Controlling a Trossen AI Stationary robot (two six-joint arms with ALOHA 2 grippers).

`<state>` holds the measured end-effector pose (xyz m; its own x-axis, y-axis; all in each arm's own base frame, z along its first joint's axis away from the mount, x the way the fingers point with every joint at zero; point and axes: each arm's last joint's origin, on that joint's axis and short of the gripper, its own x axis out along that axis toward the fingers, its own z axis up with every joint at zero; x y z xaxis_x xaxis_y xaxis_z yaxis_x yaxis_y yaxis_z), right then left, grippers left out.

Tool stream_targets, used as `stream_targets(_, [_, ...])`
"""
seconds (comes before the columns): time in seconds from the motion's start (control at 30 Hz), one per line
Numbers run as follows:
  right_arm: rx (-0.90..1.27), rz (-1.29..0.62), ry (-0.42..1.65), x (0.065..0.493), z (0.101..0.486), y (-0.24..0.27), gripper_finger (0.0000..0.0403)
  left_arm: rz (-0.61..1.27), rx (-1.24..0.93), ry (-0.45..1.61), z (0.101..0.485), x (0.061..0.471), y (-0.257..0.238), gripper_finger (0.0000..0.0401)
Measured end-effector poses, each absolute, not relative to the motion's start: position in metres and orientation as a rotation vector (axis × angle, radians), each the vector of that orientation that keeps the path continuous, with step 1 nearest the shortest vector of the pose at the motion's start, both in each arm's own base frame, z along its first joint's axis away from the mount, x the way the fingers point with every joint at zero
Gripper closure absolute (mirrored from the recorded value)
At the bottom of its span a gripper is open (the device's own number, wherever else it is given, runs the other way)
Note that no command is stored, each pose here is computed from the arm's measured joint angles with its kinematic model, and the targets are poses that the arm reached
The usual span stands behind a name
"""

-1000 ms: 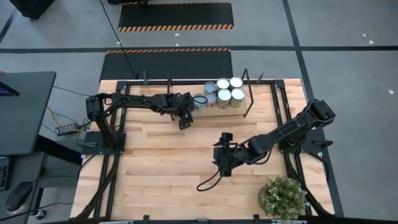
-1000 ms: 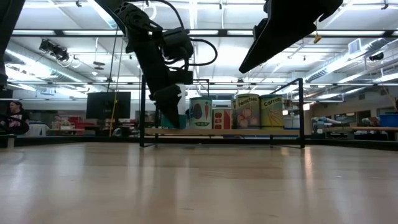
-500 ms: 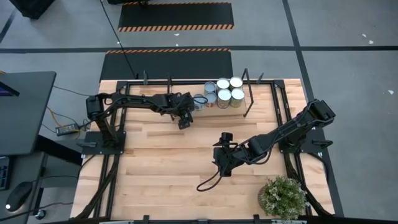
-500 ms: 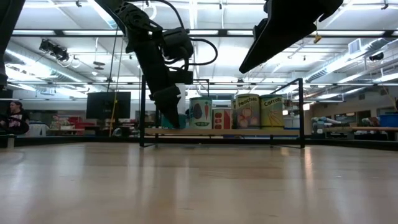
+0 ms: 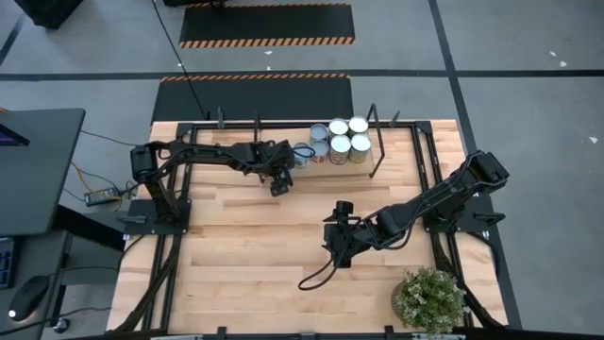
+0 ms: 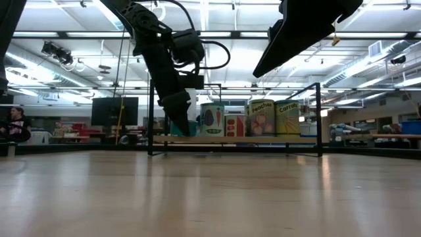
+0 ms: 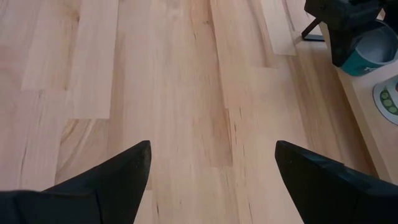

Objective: Pick and place cans onto a shelf
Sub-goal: Put the canned tuna on the shelf

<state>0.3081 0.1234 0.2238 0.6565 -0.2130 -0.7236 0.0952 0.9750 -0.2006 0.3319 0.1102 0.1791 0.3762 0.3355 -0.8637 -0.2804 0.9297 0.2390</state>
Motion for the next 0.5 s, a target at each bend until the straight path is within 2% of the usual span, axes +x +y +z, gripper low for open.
stream_targets(0.5, [-0.148, -0.175, 0.837, 0.3079, 0.2238, 0.1238, 0.0053, 0.401, 0.046, 1.115, 0.1792, 0.3319, 0.1104, 0.0085])
